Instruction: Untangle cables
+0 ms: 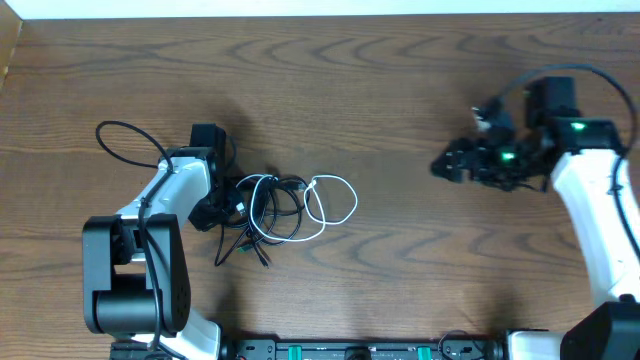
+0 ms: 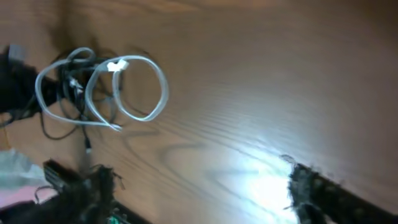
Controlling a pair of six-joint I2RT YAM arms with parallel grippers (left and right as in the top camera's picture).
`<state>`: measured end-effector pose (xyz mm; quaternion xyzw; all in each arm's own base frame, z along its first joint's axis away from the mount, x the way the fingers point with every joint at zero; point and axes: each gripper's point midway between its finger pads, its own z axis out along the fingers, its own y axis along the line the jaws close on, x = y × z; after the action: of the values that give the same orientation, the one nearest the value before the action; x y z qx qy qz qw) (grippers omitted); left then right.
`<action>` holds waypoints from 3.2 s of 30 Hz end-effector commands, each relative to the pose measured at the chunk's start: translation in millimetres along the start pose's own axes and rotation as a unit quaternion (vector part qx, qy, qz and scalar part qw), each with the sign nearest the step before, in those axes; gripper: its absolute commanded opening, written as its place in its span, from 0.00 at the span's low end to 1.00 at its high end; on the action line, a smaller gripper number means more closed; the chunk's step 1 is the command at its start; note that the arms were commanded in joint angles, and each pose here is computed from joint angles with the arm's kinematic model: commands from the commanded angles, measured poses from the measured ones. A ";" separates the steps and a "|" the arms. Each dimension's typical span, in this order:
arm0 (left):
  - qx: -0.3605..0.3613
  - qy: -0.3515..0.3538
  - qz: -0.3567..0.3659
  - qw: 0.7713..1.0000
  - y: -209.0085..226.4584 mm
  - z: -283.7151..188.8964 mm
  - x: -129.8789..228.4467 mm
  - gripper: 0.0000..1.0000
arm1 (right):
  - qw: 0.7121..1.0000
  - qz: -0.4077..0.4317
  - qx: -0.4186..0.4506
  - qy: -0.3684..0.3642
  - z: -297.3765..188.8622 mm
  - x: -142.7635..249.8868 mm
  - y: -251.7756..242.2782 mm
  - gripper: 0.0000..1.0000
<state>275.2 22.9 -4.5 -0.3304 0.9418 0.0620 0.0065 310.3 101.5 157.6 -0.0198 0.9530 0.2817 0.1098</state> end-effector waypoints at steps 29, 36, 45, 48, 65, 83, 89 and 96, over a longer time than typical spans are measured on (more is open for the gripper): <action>-0.027 0.016 -0.006 1.000 13.4 13.5 6.8 0.09 | 0.959 0.012 -0.278 0.048 219.3 18.7 253.2 0.51; -0.027 0.016 -0.006 1.000 13.4 13.5 6.8 0.09 | 0.969 0.046 -0.236 0.059 254.9 41.3 247.4 0.50; -0.027 0.016 -0.006 1.000 13.3 13.5 6.8 0.09 | 0.971 0.066 -0.226 0.047 258.1 39.1 247.5 0.46; -0.027 0.015 -0.006 1.000 13.3 13.5 6.7 0.09 | 0.964 0.067 -0.247 0.070 252.2 41.7 251.8 0.55; 0.031 0.031 0.054 0.998 -7.5 13.3 10.0 0.09 | 0.953 0.048 -0.288 0.076 206.7 36.5 276.0 0.61; 0.057 0.038 0.078 0.995 -15.6 14.1 12.9 0.22 | 0.967 0.121 -0.222 -0.013 230.5 33.1 279.7 0.49; 0.046 0.044 0.025 0.998 2.4 20.0 8.0 0.22 | 0.975 0.102 -0.195 -0.039 234.6 26.8 267.5 0.49; 0.070 0.071 -0.028 0.995 11.4 20.7 6.3 0.22 | 0.985 0.072 -0.152 -0.038 242.3 35.4 251.3 0.49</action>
<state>286.0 28.7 -5.7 -0.3355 0.9415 -0.0298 0.0076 295.2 446.6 83.4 0.0587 0.8896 0.4434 0.0927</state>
